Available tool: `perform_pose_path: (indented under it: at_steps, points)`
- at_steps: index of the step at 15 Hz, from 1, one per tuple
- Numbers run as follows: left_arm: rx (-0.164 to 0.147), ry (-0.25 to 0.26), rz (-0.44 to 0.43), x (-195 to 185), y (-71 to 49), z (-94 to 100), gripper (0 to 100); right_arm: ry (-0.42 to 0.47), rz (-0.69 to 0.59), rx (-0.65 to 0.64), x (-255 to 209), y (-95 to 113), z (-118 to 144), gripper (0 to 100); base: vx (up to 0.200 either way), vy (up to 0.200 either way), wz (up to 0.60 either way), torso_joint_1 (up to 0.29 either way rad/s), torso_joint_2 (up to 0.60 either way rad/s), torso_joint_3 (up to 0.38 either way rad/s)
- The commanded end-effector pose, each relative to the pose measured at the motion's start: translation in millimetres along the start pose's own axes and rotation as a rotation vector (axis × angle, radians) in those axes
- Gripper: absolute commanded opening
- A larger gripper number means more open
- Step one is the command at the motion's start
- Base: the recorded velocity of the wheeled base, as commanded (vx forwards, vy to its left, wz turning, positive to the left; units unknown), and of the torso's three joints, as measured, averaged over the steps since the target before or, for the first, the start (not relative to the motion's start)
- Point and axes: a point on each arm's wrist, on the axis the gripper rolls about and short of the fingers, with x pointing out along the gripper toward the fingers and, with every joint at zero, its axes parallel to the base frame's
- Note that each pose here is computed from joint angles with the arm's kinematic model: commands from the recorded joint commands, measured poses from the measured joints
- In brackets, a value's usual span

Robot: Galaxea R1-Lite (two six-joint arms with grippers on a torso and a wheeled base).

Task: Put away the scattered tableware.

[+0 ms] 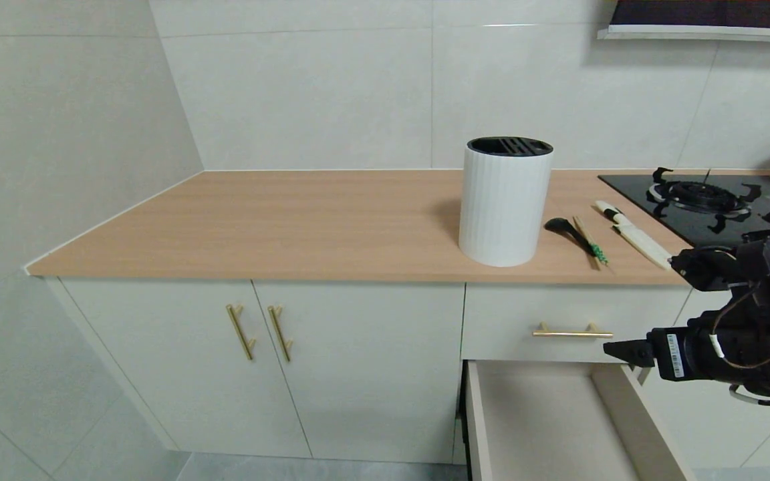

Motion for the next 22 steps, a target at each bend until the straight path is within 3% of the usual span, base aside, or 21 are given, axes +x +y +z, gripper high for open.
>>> perform_pose_path:
  at_steps: [1, 4, 5, 8, 10, 15, 22]
  points:
    - [0.000, 0.000, 0.000, 0.0, 0.0, 0.0, 100, -0.047, 0.003, 0.001, 0.0, 1.5, 10.0, 100, 0.000, 0.000, 0.00, 0.000, 0.00, 0.000]
    - [0.000, 0.000, 0.000, 0.0, 0.0, 0.0, 100, -0.145, -0.047, 0.012, 16.7, 9.1, 59.8, 100, 0.000, 0.000, 0.00, 0.000, 0.00, 0.000]
    - [0.000, 0.000, 0.001, 0.0, 0.0, 0.0, 100, -0.151, -0.106, 0.023, 31.0, 8.4, 80.0, 100, 0.000, 0.000, 0.00, 0.000, 0.00, 0.000]
    - [0.000, 0.000, -0.002, 0.0, 0.0, 0.0, 100, -0.144, -0.157, 0.032, 51.7, 11.5, 105.5, 100, 0.000, 0.000, 0.00, 0.000, 0.00, 0.000]
    - [0.000, 0.000, 0.000, 0.0, 0.0, 0.0, 100, -0.118, -0.180, 0.071, 71.2, 7.5, 103.5, 100, 0.000, 0.000, 0.00, 0.000, 0.00, 0.000]
    - [0.000, 0.000, 0.000, 0.0, 0.0, 0.0, 100, -0.155, -0.256, 0.176, 94.2, -7.9, 117.1, 100, 0.000, 0.000, 0.00, 0.000, 0.00, 0.000]
    - [0.000, 0.000, 0.000, 0.0, 0.0, 0.0, 100, -0.175, -0.325, 0.218, 137.6, -24.3, 115.5, 100, 0.000, 0.000, 0.00, 0.000, 0.00, 0.000]
